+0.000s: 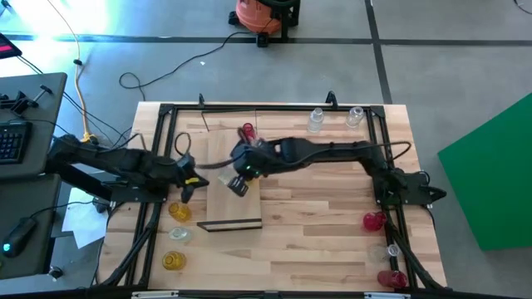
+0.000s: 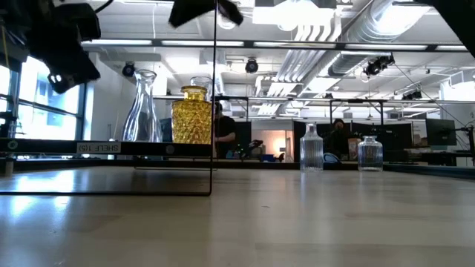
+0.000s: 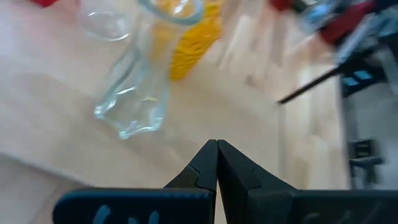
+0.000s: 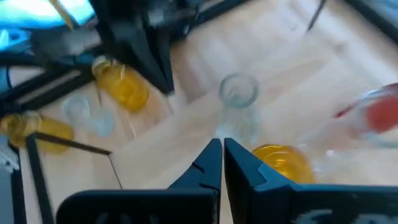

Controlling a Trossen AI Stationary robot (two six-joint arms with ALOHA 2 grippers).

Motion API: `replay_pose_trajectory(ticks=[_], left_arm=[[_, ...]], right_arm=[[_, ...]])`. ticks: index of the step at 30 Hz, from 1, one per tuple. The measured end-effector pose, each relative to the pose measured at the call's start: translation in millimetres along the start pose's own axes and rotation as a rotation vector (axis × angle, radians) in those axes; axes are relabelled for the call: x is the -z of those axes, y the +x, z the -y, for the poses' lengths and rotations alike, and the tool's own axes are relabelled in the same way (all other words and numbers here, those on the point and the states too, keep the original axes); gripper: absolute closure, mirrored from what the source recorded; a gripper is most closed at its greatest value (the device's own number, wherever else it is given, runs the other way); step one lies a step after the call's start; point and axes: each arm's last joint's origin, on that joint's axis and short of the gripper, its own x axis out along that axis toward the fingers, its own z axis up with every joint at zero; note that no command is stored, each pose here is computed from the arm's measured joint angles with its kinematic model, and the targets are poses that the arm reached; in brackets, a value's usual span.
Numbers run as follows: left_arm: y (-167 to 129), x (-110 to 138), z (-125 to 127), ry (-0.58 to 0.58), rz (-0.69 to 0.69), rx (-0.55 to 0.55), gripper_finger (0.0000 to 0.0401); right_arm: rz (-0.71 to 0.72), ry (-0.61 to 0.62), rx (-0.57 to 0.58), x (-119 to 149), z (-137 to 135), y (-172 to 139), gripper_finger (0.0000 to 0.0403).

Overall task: Sort vases onto shelf
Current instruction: Put the transparent vase on the shelf aligned with the other transparent vase

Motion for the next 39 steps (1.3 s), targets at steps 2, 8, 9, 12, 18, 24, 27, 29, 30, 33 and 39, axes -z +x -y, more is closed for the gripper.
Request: replay_pose_trajectory(ticks=[2,8,9,12,18,24,27,29,30,33,39], left_arm=[[6.1,0.2,-0.3,0.013,-0.011,-0.041,0.0401],[25.5,-3.4,-3.6,0.033,-0.027,-0.145,0.0401],[28.5,-4.9,-4.6,0.025,-0.023,-0.159,0.0401],[37.1,-10.9,-6.1,0.014,-0.005,-0.159,0.0401],[51.3,-20.8,-11.7,-0.019,0.012,-0.151,0.0401],[53.7,-26.2,-18.0,-0.052,0.035,-0.171,0.0401],[53.6,-29.9,-21.0,-0.068,0.058,-0.175,0.0401],[53.4,-32.3,-23.7,-0.081,0.073,-0.185,0.0401],[53.3,-33.5,-24.9,-0.086,0.081,-0.189,0.0401],[53.0,-36.1,-28.0,-0.108,0.095,-0.193,0.0401],[53.7,-33.1,-23.2,-0.173,0.033,-0.092,0.0401]], right_arm=[[0.031,0.006,0.018,-6.0,5.4,-16.6,0.0403],[0.074,-0.013,0.080,-12.5,16.9,-56.7,0.0403],[0.078,-0.015,0.087,-12.9,18.5,-62.4,0.0403],[0.071,-0.031,0.122,-11.6,22.5,-72.0,0.0403],[0.051,-0.072,0.169,-9.4,28.6,-82.9,0.0403],[0.010,-0.119,0.197,-6.9,33.5,-83.5,0.0403],[0.007,-0.136,0.202,-7.9,35.7,-83.0,0.0403],[0.007,-0.142,0.205,-8.7,37.2,-82.7,0.0403],[0.007,-0.142,0.206,-9.1,37.9,-82.5,0.0403],[0.002,-0.155,0.203,-9.8,39.3,-82.1,0.0403],[0.000,-0.163,0.200,-9.7,39.2,-82.1,0.0403]])
